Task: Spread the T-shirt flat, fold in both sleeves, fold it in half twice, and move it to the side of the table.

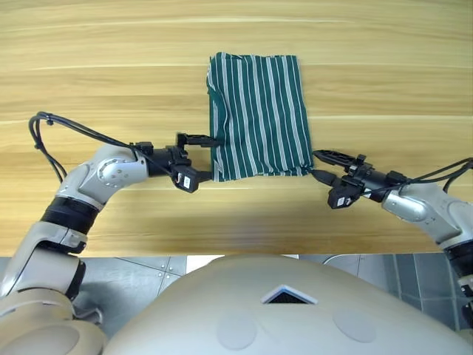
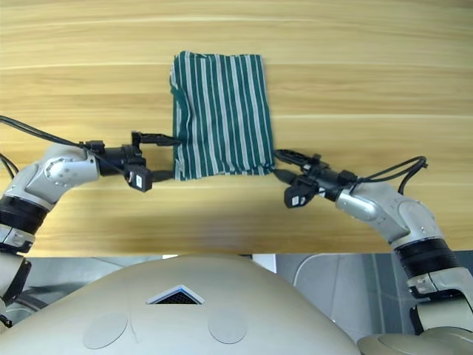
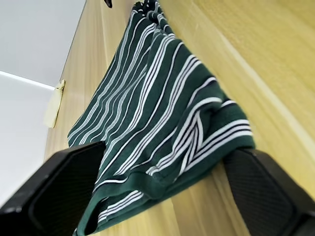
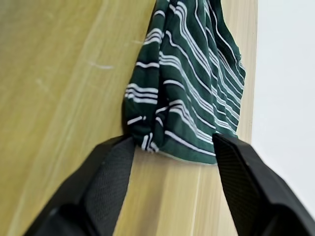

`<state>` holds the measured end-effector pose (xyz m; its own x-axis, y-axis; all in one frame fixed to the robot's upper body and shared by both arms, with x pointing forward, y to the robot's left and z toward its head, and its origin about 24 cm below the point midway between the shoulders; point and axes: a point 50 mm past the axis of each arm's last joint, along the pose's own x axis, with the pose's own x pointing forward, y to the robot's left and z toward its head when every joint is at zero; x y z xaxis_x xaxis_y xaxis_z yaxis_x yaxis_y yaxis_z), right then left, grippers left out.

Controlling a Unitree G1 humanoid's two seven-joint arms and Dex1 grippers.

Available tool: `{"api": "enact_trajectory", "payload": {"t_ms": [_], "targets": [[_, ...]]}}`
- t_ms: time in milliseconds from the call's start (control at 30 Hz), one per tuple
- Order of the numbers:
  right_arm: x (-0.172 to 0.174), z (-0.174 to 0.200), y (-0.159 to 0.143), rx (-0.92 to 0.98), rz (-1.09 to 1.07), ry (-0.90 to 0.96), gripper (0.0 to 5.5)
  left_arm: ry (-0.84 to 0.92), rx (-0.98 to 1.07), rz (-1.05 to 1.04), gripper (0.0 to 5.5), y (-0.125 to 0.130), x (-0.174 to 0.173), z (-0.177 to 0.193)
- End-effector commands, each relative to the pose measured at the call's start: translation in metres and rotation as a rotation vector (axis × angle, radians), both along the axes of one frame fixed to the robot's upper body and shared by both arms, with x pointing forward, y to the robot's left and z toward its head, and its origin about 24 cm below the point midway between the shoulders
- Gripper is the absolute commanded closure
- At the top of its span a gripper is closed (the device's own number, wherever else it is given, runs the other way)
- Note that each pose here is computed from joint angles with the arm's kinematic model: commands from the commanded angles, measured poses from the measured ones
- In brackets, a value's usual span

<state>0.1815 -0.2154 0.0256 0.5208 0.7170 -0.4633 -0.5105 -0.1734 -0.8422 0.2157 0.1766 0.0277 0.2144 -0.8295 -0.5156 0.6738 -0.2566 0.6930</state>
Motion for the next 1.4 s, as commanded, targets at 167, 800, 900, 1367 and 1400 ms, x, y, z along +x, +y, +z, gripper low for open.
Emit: {"api": "enact_trajectory", "payload": {"t_ms": [167, 800, 900, 1367, 1400], "targets": [[-0.008, -0.021, 0.0, -0.078, 0.044, 0.109, 2.62, 0.141, 0.127, -0.033, 2.32, 0.001, -0.015, -0.033], [-0.003, -0.03, 0.002, -0.072, 0.055, 0.151, 3.66, 0.165, 0.105, -0.005, 5.25, 0.0, -0.017, -0.043], [-0.003, -0.03, 0.001, -0.07, 0.042, 0.154, 4.29, 0.168, 0.101, 0.006, 5.44, 0.002, -0.018, -0.043], [0.001, -0.027, 0.006, -0.021, 0.047, 0.139, 5.3, 0.136, 0.036, 0.09, 5.45, 0.008, -0.017, -0.041], [-0.001, -0.025, 0.009, -0.002, 0.058, 0.137, 5.3, 0.098, -0.015, 0.129, 5.45, 0.009, -0.013, -0.035]]}}
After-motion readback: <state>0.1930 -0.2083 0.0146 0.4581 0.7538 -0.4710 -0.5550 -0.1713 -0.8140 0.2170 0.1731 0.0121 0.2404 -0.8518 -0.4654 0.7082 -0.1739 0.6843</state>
